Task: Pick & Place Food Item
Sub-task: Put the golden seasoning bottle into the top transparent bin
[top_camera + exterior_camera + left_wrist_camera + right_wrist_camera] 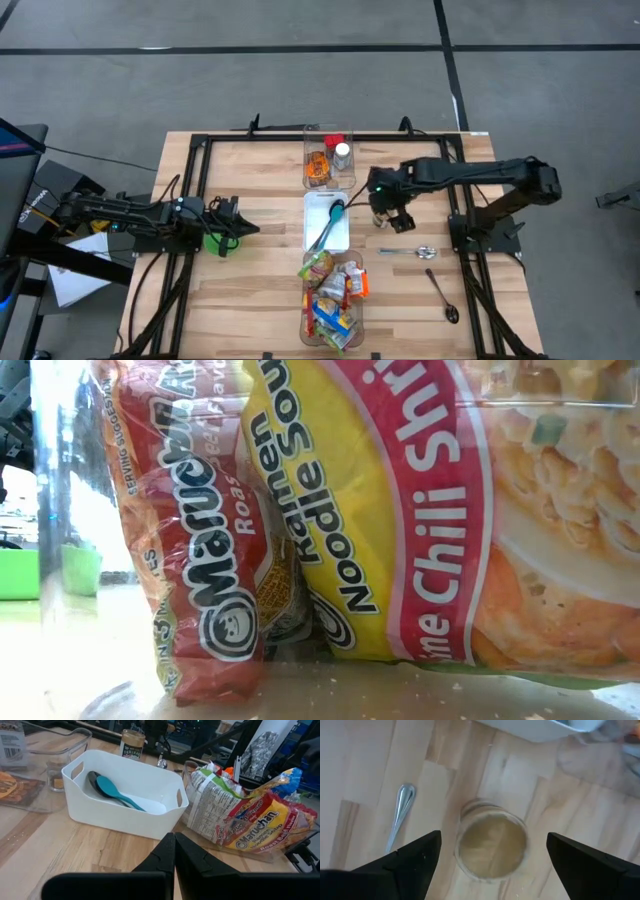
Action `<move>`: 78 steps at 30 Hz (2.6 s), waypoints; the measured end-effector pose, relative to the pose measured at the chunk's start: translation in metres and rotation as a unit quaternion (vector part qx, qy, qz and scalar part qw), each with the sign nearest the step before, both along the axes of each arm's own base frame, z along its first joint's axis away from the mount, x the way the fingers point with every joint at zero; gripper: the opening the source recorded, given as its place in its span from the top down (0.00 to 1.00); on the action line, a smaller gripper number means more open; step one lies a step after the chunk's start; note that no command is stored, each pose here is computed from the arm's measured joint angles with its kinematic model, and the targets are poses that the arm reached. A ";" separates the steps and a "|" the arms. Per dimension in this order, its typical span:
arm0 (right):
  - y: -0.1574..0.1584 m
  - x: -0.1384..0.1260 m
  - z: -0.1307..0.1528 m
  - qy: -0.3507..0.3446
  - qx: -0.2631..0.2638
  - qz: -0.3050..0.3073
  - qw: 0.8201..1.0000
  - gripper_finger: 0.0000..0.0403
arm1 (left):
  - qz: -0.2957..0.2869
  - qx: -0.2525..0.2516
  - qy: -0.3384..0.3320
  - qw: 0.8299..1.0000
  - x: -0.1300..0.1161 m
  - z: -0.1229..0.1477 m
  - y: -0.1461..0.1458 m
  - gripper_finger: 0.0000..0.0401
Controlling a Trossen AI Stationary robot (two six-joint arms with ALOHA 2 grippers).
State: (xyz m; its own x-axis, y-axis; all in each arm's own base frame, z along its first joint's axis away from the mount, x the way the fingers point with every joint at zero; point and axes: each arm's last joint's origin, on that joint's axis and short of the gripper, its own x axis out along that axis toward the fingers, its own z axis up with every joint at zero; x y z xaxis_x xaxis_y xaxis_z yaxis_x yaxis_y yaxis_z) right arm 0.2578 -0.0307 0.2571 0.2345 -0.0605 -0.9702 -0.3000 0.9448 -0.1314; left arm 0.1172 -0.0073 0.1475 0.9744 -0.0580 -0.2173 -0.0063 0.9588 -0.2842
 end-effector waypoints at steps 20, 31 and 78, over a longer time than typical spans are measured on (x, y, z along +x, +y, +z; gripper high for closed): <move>-0.025 -0.001 -0.028 0.043 0.038 -0.024 0.998 0.12 | 0.000 0.000 -0.007 1.000 0.000 0.001 0.000 1.00; -0.028 -0.003 -0.034 0.026 0.049 -0.060 0.997 0.19 | 0.000 0.000 -0.007 1.000 0.000 0.001 0.000 1.00; -0.036 0.015 0.020 -0.056 0.075 -0.196 0.976 0.34 | 0.000 0.000 -0.007 1.000 0.000 0.001 0.000 1.00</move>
State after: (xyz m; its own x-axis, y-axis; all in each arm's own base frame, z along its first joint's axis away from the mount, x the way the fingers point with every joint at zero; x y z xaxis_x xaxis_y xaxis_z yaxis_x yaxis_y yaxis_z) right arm 0.2732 -0.0666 0.2771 0.3278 -0.0255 -0.9444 0.0970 0.9953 0.0068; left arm 0.1174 -0.0074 0.1487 0.9772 -0.0584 -0.2040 -0.0022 0.9585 -0.2851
